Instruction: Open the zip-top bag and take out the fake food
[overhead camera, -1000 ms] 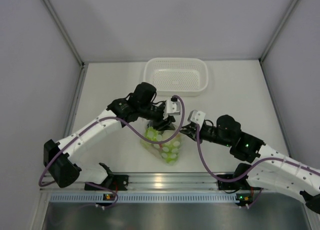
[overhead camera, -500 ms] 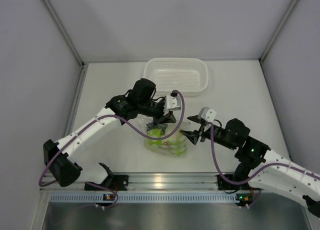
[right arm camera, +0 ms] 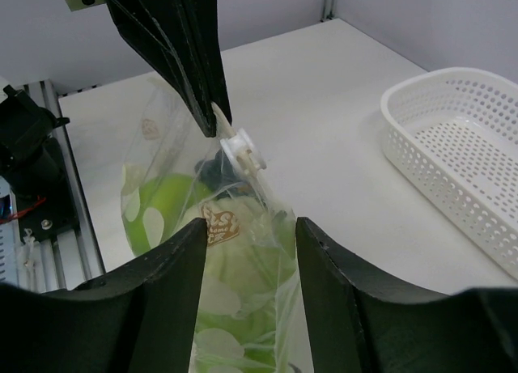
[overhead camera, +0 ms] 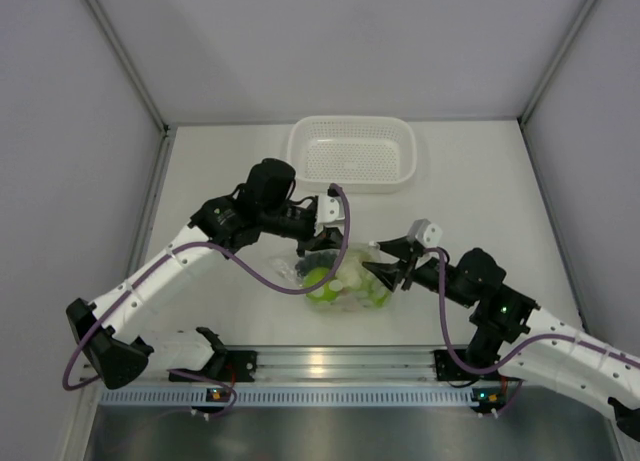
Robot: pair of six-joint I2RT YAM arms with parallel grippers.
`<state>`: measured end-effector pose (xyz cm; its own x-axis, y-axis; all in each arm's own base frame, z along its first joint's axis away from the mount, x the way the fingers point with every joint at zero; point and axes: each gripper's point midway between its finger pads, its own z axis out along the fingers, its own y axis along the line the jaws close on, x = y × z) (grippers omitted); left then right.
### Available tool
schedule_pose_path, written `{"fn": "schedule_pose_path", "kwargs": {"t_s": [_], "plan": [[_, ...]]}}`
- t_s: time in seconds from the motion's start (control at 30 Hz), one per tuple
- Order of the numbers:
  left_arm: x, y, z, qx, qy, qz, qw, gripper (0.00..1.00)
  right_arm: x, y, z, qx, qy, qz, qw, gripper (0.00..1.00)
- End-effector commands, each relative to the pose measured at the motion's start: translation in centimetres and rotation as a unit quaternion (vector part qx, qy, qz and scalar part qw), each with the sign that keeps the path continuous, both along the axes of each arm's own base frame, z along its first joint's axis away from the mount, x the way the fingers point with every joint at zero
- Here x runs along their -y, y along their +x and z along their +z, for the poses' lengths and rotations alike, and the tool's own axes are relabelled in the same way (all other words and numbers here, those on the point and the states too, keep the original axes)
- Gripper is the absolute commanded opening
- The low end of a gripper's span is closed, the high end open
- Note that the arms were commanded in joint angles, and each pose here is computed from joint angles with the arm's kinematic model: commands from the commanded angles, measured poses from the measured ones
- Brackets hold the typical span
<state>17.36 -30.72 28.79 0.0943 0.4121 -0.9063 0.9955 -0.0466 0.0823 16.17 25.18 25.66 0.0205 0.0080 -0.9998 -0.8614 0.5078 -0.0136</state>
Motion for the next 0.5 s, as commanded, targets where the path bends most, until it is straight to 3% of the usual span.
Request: {"fn": "schedule_pose_path", "kwargs": {"t_s": [0.0, 0.07, 0.17, 0.4, 0.47], "plan": [[0.4, -0.8, 2.5, 0.028, -0.043, -0.036, 0.998, 0.00, -0.4, -0.5, 4.2, 0.045, 0.037, 0.024, 0.998, 0.49], [0.5, -0.9, 2.6, 0.028, -0.045, -0.040, 0.998, 0.00, -0.4, -0.7, 4.6, 0.048, 0.036, 0.028, 0.998, 0.49], [0.6, -0.9, 2.7, 0.025, -0.046, -0.043, 0.998, 0.00, -0.3, -0.9, 5.5, 0.056, 0.034, 0.035, 0.997, 0.31], [0.7, -1.4, 2.5, 0.018, -0.049, -0.057, 0.997, 0.00, -0.8, -1.5, 5.8, 0.058, 0.019, 0.060, 0.996, 0.15], [0.8, -1.3, 2.5, 0.017, -0.048, -0.057, 0.997, 0.00, -0.9, -1.3, 5.6, 0.058, 0.008, 0.059, 0.997, 0.05]]}}
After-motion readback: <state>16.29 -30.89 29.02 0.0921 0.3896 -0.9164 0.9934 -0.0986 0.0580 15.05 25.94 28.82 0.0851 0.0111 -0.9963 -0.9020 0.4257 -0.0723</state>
